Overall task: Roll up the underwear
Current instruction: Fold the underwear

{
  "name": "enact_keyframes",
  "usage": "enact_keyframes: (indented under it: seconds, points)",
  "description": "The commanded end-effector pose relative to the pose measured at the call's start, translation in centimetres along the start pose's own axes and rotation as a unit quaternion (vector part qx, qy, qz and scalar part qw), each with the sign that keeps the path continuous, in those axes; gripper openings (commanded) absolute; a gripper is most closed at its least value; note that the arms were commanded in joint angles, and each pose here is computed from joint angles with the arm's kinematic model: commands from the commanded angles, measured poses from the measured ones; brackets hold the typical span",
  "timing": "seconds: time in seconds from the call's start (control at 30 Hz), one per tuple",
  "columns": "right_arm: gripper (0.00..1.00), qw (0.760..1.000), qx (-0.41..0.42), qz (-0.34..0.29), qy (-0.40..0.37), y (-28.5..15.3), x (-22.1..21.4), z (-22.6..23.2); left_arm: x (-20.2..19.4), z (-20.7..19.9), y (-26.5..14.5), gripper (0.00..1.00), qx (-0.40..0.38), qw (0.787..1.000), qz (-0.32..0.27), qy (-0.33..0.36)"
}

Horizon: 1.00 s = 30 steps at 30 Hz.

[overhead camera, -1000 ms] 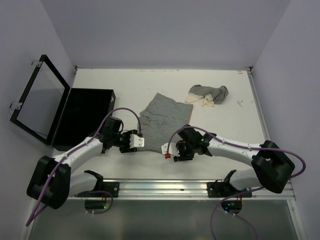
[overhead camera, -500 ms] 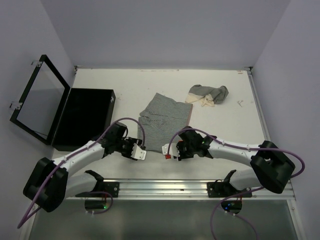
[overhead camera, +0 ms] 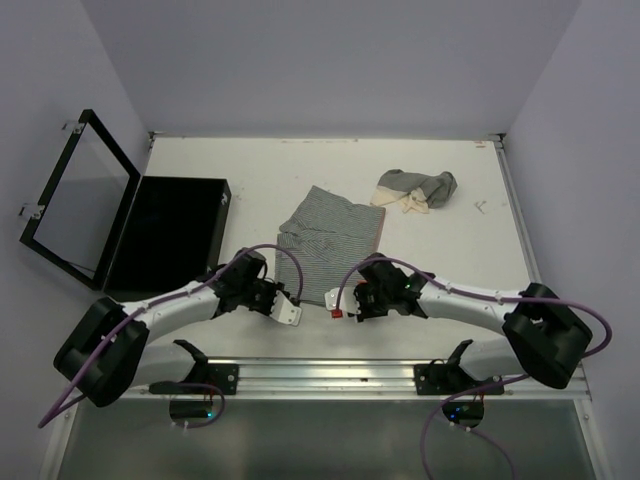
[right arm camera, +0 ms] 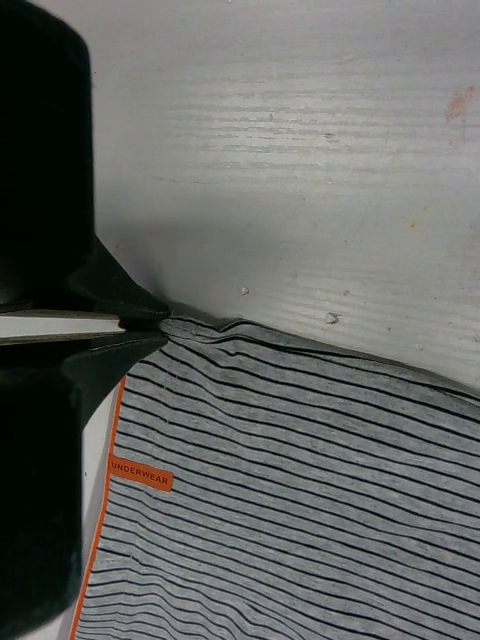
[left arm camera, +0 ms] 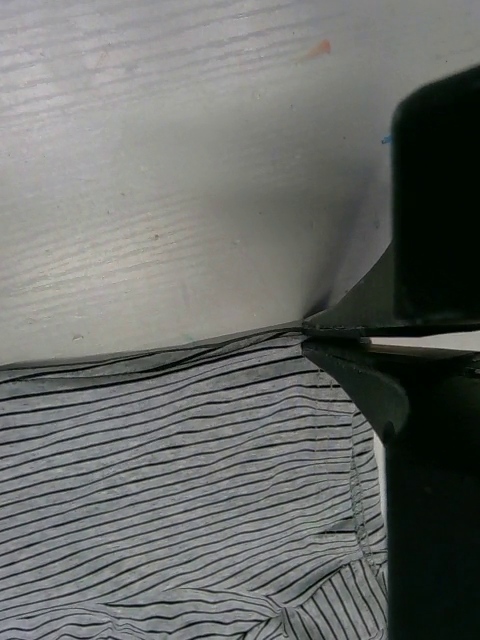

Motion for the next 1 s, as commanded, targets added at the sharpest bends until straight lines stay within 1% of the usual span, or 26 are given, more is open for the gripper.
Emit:
enact_keyframes:
  seconds: [0.0, 0.03, 0.1, 0.13, 0.17, 0.2, 0.27, 0.3, 0.33, 0.37, 0.4, 0.43, 0.47, 0.5, 0.57, 0.67, 0.77, 0.83, 0.87, 0.9, 0.97]
  points:
    - [0.0, 0.999, 0.023, 0.023, 0.004, -0.4, -1.0, 1.3, -0.8, -0.8, 0.0, 0.07, -0.002, 0.999, 0.032, -0.013]
    - [0.0, 1.0, 0.023, 0.02, 0.005, -0.6, -0.9, 1.2, -0.8, -1.1, -0.3, 0.03, -0.015, 0.999, 0.036, -0.02]
    - [0.0, 0.999, 0.036, 0.015, 0.014, -1.4, -0.6, 1.2, 0.0, -0.6, -0.9, 0.01, -0.027, 0.999, 0.028, -0.018]
    - [0.0, 0.999, 0.044, -0.004, 0.016, -1.9, 0.1, 1.3, 0.2, -1.4, -1.4, 0.0, -0.058, 0.997, 0.03, -0.031]
    - [0.0, 0.998, 0.054, -0.012, 0.018, -2.4, 0.4, 1.4, 0.6, -1.5, -1.7, 0.0, -0.072, 0.996, 0.025, -0.035]
    - [0.0, 0.997, 0.067, -0.016, 0.024, -3.2, 0.8, 1.5, 1.6, -1.0, -2.2, 0.0, -0.077, 0.996, 0.003, -0.041]
    - [0.0, 0.995, 0.082, -0.048, 0.042, -4.4, 2.2, 1.6, 2.6, -1.6, -3.1, 0.0, -0.096, 0.993, -0.01, -0.065]
    - [0.0, 0.992, 0.104, -0.044, 0.052, -5.0, 2.2, 2.2, 3.7, -1.4, -3.8, 0.0, -0.093, 0.993, -0.033, -0.063]
    - [0.0, 0.99, 0.116, -0.054, 0.058, -5.4, 2.5, 2.5, 4.3, -2.0, -4.2, 0.0, -0.108, 0.991, -0.039, -0.068]
    - [0.0, 0.99, 0.117, -0.06, 0.06, -5.9, 2.8, 2.5, 5.1, -2.1, -4.6, 0.0, -0.107, 0.99, -0.048, -0.078]
    - [0.0, 0.988, 0.128, -0.057, 0.064, -6.3, 2.7, 3.0, 5.9, -2.3, -5.0, 0.0, -0.111, 0.989, -0.061, -0.082]
    - [0.0, 0.987, 0.131, -0.059, 0.065, -6.6, 2.7, 3.2, 7.1, -2.6, -5.5, 0.0, -0.114, 0.988, -0.075, -0.075]
    - [0.0, 0.986, 0.135, -0.063, 0.067, -6.8, 2.8, 3.4, 7.8, -2.7, -5.9, 0.0, -0.112, 0.985, -0.082, -0.102]
    - [0.0, 0.986, 0.138, -0.067, 0.069, -7.4, 3.0, 3.6, 8.9, -2.0, -6.5, 0.0, -0.104, 0.984, -0.097, -0.105]
    - [0.0, 0.985, 0.136, -0.073, 0.079, -8.0, 3.3, 3.5, 9.9, -1.4, -7.3, 0.0, -0.097, 0.982, -0.102, -0.127]
    - [0.0, 0.984, 0.122, -0.088, 0.097, -9.2, 3.3, 2.8, 11.8, 1.2, -8.8, 0.0, -0.054, 0.984, -0.111, -0.124]
    - [0.0, 0.984, 0.116, -0.087, 0.104, -9.3, 3.0, 2.8, 12.3, 2.7, -9.0, 0.0, -0.032, 0.987, -0.107, -0.115]
    - [0.0, 0.981, 0.118, -0.089, 0.128, -9.3, 2.6, 2.4, 12.0, 3.3, -8.5, 0.0, -0.033, 0.988, -0.093, -0.116]
    - [0.0, 0.979, 0.115, -0.094, 0.137, -9.6, 2.5, 2.0, 12.1, 3.9, -8.6, 0.0, -0.027, 0.989, -0.092, -0.111]
    - [0.0, 0.976, 0.1, -0.101, 0.162, -10.2, 1.9, 1.0, 11.7, 4.4, -8.4, 0.0, -0.029, 0.989, -0.089, -0.118]
    - [0.0, 0.973, 0.098, -0.118, 0.173, -10.7, 1.7, -0.3, 11.6, 5.6, -8.6, 0.0, -0.016, 0.988, -0.092, -0.125]
Point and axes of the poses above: each gripper's point midway between its finger pads, its own y axis out along the fingers, its own z axis along the line the jaws close on, x = y × z, the point moved 8 cm from there along -y, back along the fingers, and after that the axes turned 4 degrees about -y, right-handed, at the moved point
